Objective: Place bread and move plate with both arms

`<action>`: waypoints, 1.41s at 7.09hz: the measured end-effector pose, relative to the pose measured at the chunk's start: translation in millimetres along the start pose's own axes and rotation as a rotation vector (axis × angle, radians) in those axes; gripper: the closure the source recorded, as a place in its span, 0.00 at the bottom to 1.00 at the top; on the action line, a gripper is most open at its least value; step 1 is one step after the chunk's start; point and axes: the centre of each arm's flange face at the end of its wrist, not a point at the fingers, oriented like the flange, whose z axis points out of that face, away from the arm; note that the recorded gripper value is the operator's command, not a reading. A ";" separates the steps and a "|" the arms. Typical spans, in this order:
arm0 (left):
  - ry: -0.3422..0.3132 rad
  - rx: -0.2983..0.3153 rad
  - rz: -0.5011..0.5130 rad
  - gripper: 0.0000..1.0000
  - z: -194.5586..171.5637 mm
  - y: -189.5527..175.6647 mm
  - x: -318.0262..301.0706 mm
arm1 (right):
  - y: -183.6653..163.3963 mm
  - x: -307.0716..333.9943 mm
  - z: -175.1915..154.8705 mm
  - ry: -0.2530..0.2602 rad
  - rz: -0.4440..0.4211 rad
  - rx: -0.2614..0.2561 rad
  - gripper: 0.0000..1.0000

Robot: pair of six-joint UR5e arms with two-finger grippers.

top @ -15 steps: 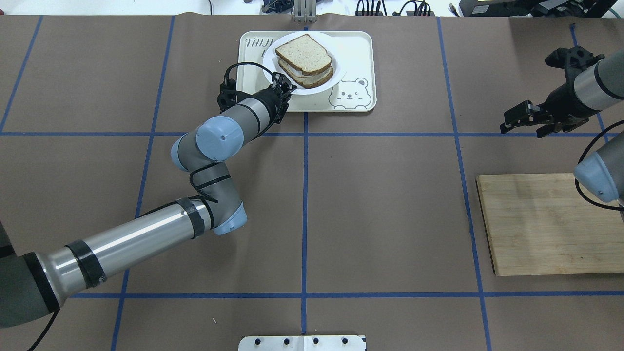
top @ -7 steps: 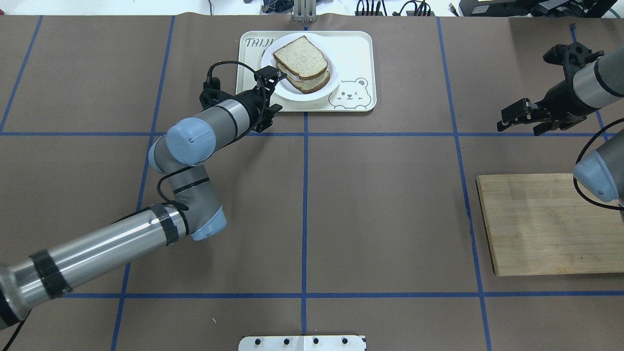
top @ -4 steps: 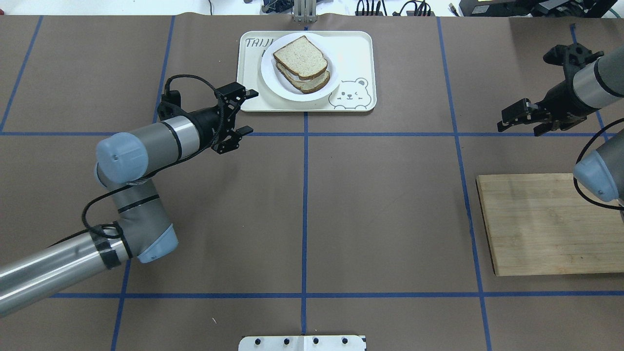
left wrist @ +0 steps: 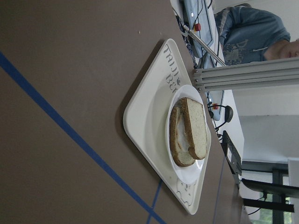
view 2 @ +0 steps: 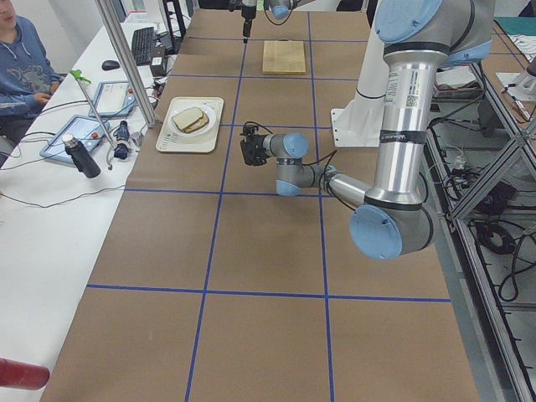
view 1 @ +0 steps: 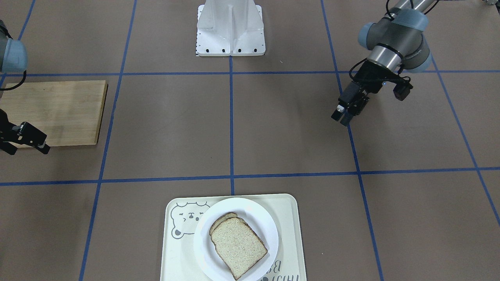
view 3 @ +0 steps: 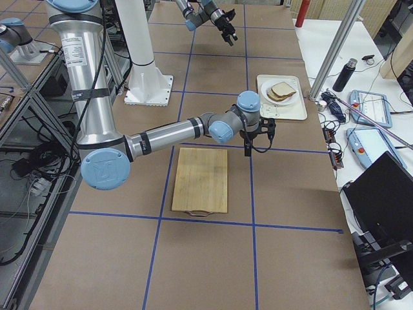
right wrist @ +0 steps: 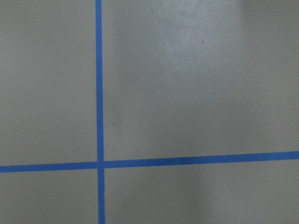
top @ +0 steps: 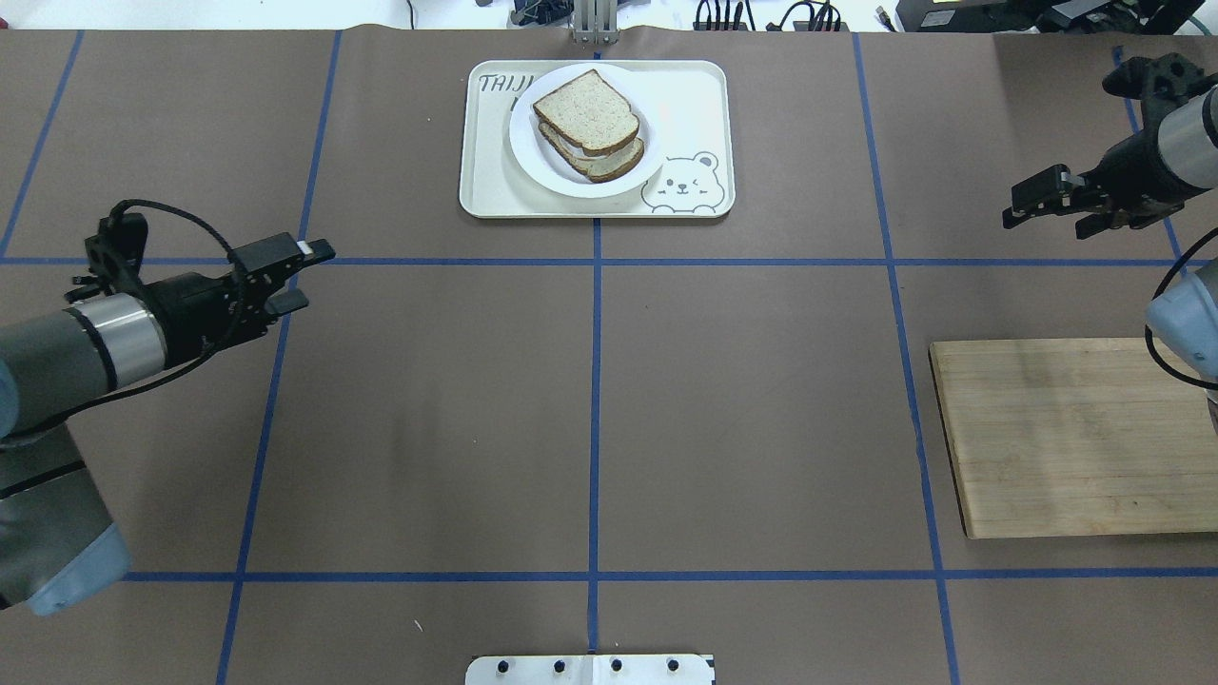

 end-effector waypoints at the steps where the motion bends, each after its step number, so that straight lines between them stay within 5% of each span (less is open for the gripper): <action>1: -0.060 0.037 0.168 0.02 -21.2 -27.8 -26.8 | -4.0 12.6 -7.5 0.011 -0.002 0.020 0.00; 3: -0.257 0.068 0.516 0.02 -65.7 -111.8 -89.3 | -8.2 35.3 -14.9 0.046 -0.047 0.050 0.00; 5: -0.466 0.013 0.777 0.02 -116.2 -188.5 -138.1 | -4.2 52.9 -10.7 0.085 -0.098 0.054 0.00; 7: -0.587 -0.165 0.767 0.02 -162.8 -241.0 -162.0 | 9.5 79.4 -3.5 0.112 -0.169 0.022 0.00; 10: -0.701 -0.481 0.620 0.02 -187.2 -263.4 -173.0 | 27.7 112.1 -7.3 0.085 -0.170 -0.035 0.00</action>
